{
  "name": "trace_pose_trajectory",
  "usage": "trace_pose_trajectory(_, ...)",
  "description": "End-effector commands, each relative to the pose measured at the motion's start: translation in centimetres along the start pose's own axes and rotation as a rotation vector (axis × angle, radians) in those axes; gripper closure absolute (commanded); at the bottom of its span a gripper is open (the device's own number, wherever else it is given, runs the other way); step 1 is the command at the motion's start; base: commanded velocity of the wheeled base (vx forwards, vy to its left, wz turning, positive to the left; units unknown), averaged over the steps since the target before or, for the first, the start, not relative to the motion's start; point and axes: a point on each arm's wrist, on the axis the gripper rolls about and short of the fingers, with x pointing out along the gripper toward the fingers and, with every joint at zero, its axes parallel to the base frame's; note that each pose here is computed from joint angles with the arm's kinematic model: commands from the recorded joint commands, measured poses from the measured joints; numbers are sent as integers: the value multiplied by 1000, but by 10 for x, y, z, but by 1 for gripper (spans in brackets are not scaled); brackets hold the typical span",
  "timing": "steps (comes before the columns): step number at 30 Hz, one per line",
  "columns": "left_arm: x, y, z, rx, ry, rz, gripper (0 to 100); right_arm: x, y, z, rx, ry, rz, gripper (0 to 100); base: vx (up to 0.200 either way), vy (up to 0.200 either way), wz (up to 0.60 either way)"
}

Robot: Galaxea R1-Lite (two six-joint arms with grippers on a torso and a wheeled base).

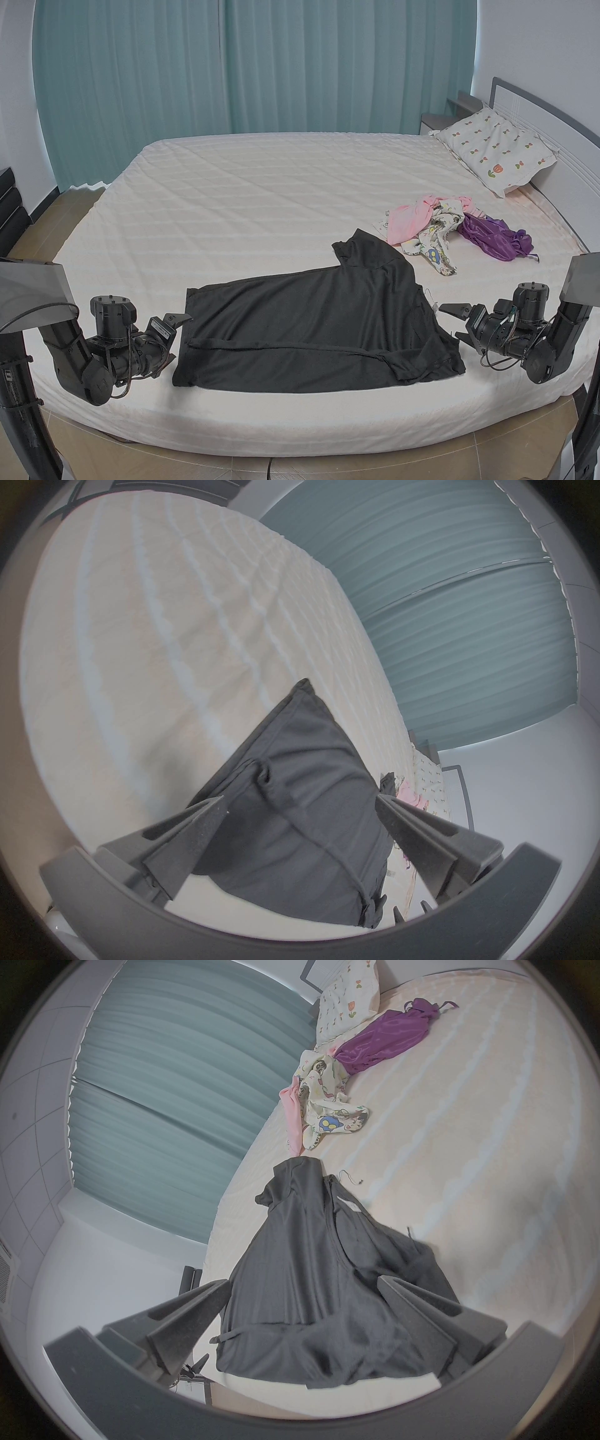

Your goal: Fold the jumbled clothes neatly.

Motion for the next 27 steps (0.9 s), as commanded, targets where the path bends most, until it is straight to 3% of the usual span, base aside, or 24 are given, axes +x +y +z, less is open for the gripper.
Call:
trace_pose_trajectory(1,2,-2,1,5,-4,-7,0,0,-1,-1,-2,2,-3,0,0,0,0)
trace_pose_trajectory(4,3,-1,0,25,2,-5,0,-1,-2,-3,-2,7,-8,0,0,0,0)
trace_pose_trajectory(10,6,-2,-13,149,44,0,0,-2,-2,-3,-5,8,-9,0,0,0,0)
trace_pose_trajectory(16,18,11,-29,283,75,68,0,-2,-2,-4,-3,9,-11,0,0,0,0)
trace_pose_trajectory(27,21,13,-33,344,6,130,0,-1,-4,-5,0,13,-16,0,0,0,0)
